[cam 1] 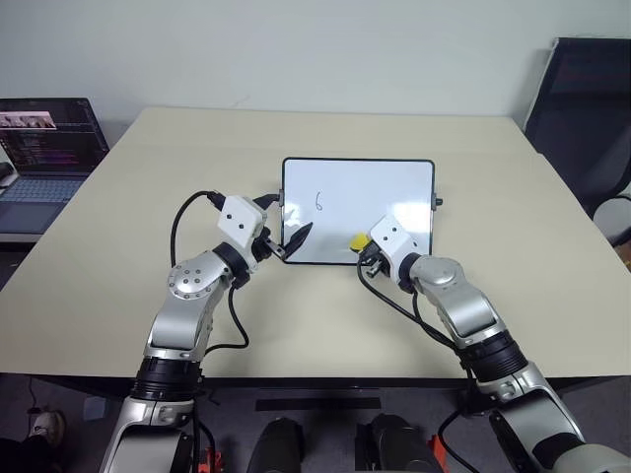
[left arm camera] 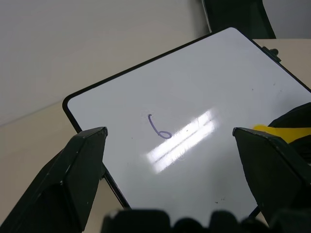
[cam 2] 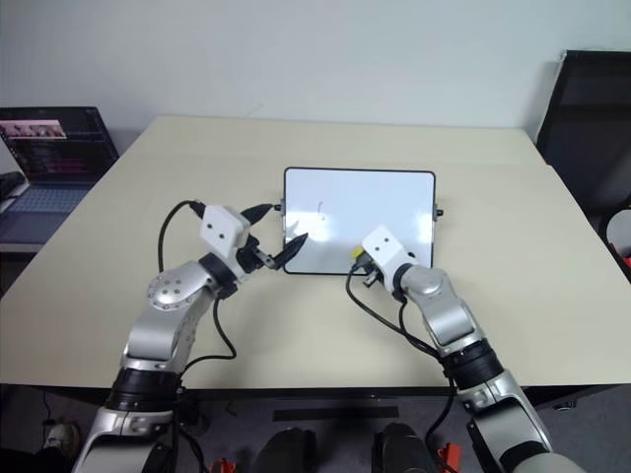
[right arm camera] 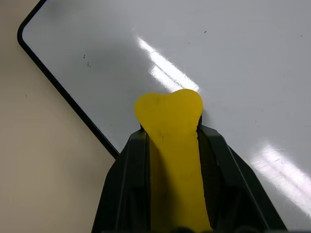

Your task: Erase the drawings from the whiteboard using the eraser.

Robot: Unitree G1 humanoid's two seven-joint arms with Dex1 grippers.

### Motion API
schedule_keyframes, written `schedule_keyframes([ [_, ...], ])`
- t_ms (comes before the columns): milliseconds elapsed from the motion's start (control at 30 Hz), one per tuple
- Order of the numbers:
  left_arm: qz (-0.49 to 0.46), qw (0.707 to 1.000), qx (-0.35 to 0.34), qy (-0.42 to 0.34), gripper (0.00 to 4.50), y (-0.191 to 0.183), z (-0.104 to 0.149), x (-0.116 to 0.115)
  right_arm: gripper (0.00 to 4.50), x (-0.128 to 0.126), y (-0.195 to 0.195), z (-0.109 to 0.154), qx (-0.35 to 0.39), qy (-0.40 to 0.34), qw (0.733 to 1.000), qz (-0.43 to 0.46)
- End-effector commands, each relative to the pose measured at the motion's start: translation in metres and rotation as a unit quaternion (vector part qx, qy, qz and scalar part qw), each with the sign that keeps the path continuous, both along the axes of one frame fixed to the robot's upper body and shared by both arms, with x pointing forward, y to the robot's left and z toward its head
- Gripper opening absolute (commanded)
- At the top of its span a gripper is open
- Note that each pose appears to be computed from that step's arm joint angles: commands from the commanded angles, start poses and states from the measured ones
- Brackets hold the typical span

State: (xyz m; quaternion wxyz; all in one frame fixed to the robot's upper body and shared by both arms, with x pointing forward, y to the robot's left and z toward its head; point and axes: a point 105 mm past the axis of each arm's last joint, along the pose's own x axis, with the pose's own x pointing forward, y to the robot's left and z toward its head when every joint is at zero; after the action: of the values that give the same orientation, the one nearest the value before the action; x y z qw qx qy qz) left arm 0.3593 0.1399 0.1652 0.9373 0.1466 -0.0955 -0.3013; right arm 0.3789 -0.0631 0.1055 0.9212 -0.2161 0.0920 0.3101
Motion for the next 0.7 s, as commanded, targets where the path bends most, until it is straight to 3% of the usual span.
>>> schedule_keyframes([
  [33,-0.005,1.0,-0.003,-0.022,4.5,-0.002,0.009,-0.004,0.98,0.009,-0.024,0.026,0.054,-0.037,0.996,-0.058],
  [233,0.047,0.998,-0.041,-0.006,4.5,0.014,-0.003,-0.013,0.98,-0.016,-0.023,0.049,0.105,-0.093,0.99,-0.02],
  [400,0.068,0.997,-0.045,-0.002,4.5,0.017,-0.009,-0.02,0.98,-0.034,-0.028,0.044,0.089,-0.131,0.987,-0.007],
  [700,0.068,0.997,-0.042,-0.008,4.5,0.018,-0.003,-0.017,0.98,-0.034,-0.015,0.046,0.084,-0.143,0.986,0.016],
])
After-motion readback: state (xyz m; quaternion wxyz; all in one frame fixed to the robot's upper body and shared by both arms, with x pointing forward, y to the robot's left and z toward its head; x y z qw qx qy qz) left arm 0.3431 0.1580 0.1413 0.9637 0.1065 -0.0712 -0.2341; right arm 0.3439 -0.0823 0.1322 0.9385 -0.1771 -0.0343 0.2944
